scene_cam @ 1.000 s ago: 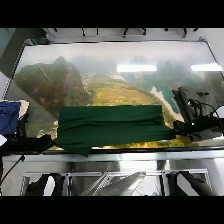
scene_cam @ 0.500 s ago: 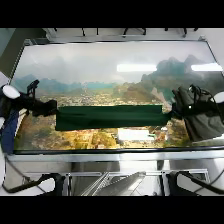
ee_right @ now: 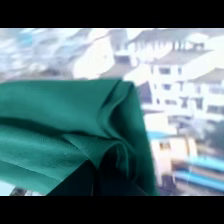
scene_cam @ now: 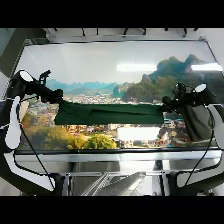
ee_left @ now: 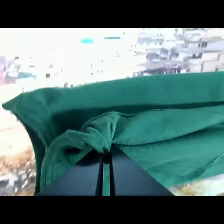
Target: Fold the shirts.
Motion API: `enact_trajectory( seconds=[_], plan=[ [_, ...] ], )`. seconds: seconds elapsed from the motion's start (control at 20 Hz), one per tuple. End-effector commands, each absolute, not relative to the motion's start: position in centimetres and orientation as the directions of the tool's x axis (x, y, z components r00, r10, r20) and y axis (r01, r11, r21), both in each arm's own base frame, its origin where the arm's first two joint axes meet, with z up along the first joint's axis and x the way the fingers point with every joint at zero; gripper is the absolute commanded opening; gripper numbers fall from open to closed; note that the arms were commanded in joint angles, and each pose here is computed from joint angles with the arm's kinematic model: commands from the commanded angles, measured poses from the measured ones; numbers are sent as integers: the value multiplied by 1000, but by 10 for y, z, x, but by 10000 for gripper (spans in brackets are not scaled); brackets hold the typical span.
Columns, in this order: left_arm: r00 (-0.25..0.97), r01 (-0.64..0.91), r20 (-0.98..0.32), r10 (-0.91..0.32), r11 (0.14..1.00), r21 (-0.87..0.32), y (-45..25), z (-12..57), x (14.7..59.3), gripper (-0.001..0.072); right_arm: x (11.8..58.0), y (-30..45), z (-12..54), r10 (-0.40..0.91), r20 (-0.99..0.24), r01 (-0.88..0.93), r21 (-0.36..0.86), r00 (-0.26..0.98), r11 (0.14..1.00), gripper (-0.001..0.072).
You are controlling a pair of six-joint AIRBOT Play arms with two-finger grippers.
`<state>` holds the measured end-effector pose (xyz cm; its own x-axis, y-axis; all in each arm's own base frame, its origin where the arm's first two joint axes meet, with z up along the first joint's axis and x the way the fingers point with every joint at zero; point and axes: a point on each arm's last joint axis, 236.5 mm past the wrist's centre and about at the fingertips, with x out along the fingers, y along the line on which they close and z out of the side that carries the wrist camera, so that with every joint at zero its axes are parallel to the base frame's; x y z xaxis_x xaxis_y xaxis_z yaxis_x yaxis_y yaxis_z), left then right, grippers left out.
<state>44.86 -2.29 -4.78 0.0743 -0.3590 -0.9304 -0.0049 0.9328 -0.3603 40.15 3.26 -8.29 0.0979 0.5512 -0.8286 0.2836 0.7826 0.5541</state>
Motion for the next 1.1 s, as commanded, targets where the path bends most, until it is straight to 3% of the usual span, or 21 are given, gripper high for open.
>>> enact_trajectory(
  seconds=[0.0, 0.05, 0.1, 0.15, 0.2, 0.25, 0.3, 0.55, 0.6, 0.65, 0.7, 0.85, 1.05],
  plan=[
    [-11, 8, -926, -378, 926, -378, -29, -63, 443, 16, 401, 36, -94, 571, -818, 284, 565, 70, 775, 30],
    [-15, 14, -927, -374, 927, -374, -25, -63, 442, 17, 403, 37, -89, 592, -802, 268, 589, 76, 763, 54],
    [-2, 31, -927, -376, 926, -376, -23, -59, 443, 17, 404, 39, -82, 615, -784, 255, 613, 83, 748, 265],
    [27, 49, -928, -372, 928, -371, -19, -51, 446, 47, 405, 39, -73, 640, -764, 260, 637, 84, 726, 573],
    [62, 51, -929, -366, 930, -363, -14, -42, 450, 281, 404, 40, -65, 663, -744, 259, 658, 77, 707, 671],
    [102, 40, -928, -358, 934, -356, -6, -30, 453, 556, 400, 37, -56, 684, -727, 240, 676, 62, 697, 670],
    [131, 21, -927, -352, 936, -352, 3, -18, 454, 646, 395, 33, -50, 693, -719, 227, 685, 52, 693, 670],
    [204, -66, -917, -343, 930, -363, 29, 39, 434, 642, 386, 0, -52, 668, -742, 234, 662, 68, 712, 670],
    [223, -74, -915, -336, 930, -360, 29, 51, 432, 577, 389, -3, -55, 658, -749, 221, 657, 80, 721, 670],
    [240, -57, -912, -333, 933, -355, 26, 62, 429, 133, 392, -4, -58, 653, -752, 214, 655, 89, 725, 670],
    [266, -23, -908, -325, 939, -343, 21, 75, 428, 16, 394, -2, -62, 653, -753, 208, 655, 87, 727, 670],
    [347, 46, -883, -315, 947, -319, 1, 104, 433, 15, 390, 5, -78, 669, -742, 199, 664, 49, 721, 670],
    [307, 110, -892, -333, 943, -314, -26, 108, 422, 16, 385, 24, -102, 698, -716, 205, 680, -19, 704, 670]
  ],
)
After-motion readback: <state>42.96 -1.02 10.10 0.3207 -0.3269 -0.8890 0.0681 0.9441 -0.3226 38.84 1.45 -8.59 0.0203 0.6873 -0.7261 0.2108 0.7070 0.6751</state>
